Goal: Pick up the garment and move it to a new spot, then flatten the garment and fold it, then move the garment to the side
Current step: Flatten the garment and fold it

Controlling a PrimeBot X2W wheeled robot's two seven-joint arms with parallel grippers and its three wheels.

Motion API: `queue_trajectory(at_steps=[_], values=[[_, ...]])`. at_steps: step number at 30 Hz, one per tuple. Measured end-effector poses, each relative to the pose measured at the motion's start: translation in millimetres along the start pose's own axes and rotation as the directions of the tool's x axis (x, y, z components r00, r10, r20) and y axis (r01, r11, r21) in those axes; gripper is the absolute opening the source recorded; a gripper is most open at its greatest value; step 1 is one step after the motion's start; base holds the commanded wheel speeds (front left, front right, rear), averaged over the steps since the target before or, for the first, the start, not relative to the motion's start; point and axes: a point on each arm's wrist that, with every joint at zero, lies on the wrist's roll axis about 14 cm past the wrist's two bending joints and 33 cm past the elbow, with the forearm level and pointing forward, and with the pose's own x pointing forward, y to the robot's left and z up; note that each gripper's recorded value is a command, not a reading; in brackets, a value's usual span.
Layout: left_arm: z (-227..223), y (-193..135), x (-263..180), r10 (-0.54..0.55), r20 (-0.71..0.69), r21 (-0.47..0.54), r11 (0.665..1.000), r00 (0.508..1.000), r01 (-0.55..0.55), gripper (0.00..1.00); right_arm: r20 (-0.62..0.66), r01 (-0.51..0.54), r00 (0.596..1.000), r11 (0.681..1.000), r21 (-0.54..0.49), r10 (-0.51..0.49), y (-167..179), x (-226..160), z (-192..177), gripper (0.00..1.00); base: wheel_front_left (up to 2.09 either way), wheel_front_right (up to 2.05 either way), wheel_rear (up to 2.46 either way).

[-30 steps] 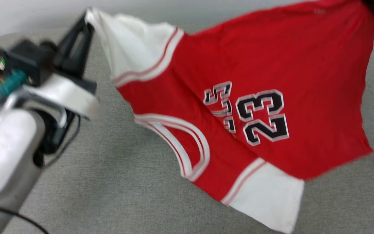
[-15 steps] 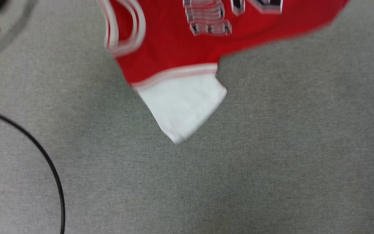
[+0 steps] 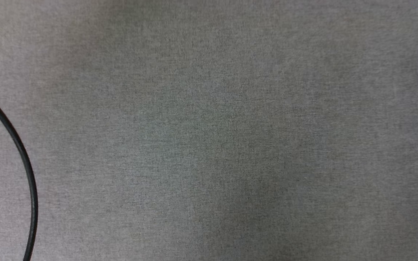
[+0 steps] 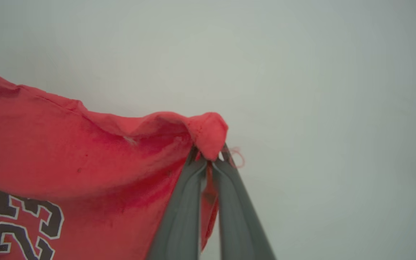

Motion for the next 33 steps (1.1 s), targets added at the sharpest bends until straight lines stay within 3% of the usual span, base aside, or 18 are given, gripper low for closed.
queue_trajectory(at_steps=[7,12,13,16,26,27,33], values=[[-30,0,7,0.005,-0.028,-0.001,1.0,1.0,-0.005,0.0,-0.033,-0.025,0.999,0.999,-0.03,0.024,19,24,-28,0.0,0.0,0.0,0.0],[-87,-18,-10,-0.019,-0.129,-0.044,0.999,0.991,0.013,0.0,-0.111,-0.084,0.991,0.996,-0.03,0.08,47,32,-75,0.0,0.0,0.0,0.0],[-119,-29,-26,-0.041,-0.198,-0.064,0.998,0.979,0.028,0.0,-0.169,-0.127,0.978,0.992,-0.015,0.123,66,27,-108,0.0,0.0,0.0,0.0],[-136,-39,-41,-0.058,-0.235,-0.092,0.995,0.97,0.037,0.0,-0.213,-0.157,0.965,0.988,0.003,0.154,79,18,-132,0.0,0.0,0.0,0.0],[-178,-84,-123,-0.154,-0.378,-0.208,0.975,0.913,0.078,0.0,-0.358,-0.261,0.894,0.963,0.07,0.268,118,-49,-202,0.0,0.0,0.0,0.0],[-182,-96,-153,-0.185,-0.417,-0.234,0.968,0.89,0.092,0.0,-0.382,-0.281,0.875,0.954,0.1,0.298,125,-73,-212,0.0,0.0,0.0,0.0],[-177,-126,-213,-0.233,-0.467,-0.322,0.943,0.853,0.081,0.0,-0.439,-0.299,0.831,0.939,0.167,0.342,133,-132,-231,0.0,0.0,0.0,0.0]])
